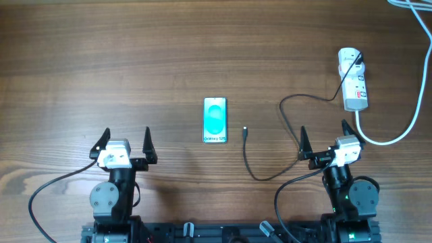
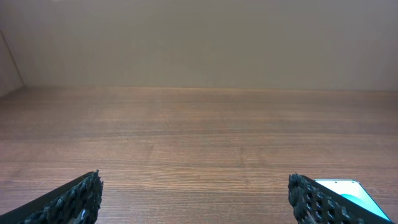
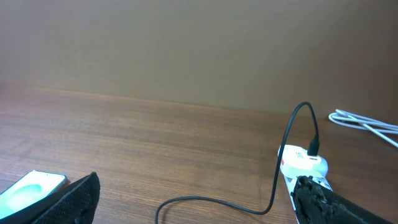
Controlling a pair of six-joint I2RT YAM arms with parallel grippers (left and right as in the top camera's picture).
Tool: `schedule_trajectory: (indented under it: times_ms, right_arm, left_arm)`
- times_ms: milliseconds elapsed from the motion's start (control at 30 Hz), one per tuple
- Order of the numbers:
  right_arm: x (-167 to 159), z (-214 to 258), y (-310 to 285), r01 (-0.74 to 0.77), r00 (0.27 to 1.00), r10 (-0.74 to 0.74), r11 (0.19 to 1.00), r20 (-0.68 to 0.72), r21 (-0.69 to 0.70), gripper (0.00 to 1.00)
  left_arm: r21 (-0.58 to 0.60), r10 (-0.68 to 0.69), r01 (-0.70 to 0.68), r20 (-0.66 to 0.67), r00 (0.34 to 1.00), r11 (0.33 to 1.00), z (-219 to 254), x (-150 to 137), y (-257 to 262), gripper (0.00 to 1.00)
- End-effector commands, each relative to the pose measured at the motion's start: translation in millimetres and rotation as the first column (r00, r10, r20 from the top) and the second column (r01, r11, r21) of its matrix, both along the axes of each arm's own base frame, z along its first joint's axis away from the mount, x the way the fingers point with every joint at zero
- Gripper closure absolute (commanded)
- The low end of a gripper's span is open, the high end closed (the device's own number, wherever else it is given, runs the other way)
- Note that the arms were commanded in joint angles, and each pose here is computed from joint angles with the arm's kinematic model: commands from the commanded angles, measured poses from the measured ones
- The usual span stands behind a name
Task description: Plug charger to phone and switch on socket
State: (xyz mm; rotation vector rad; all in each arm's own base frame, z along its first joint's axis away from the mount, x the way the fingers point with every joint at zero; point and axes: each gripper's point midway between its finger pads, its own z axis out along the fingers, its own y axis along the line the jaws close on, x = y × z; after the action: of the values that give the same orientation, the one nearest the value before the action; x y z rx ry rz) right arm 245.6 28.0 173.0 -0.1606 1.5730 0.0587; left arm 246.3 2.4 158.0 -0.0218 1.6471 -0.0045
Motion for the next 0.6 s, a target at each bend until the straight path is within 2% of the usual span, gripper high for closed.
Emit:
schedule_trajectory:
  times_ms: [0, 567]
  right_arm:
    - [0.0, 0.8, -1.1, 0.008, 1.000, -0.009, 1.000, 0.003, 0.016, 0.00]
    - [0.0, 0.8, -1.1, 0.008, 1.000, -0.009, 1.000, 0.003, 0.015, 0.00]
  left_arm:
    - [0.018, -0.011, 0.011, -0.002, 1.000, 1.000, -2.3, 0.0, -1.1, 0.00]
    - [0.018, -0.011, 0.011, -0.002, 1.000, 1.000, -2.3, 0.0, -1.1, 0.00]
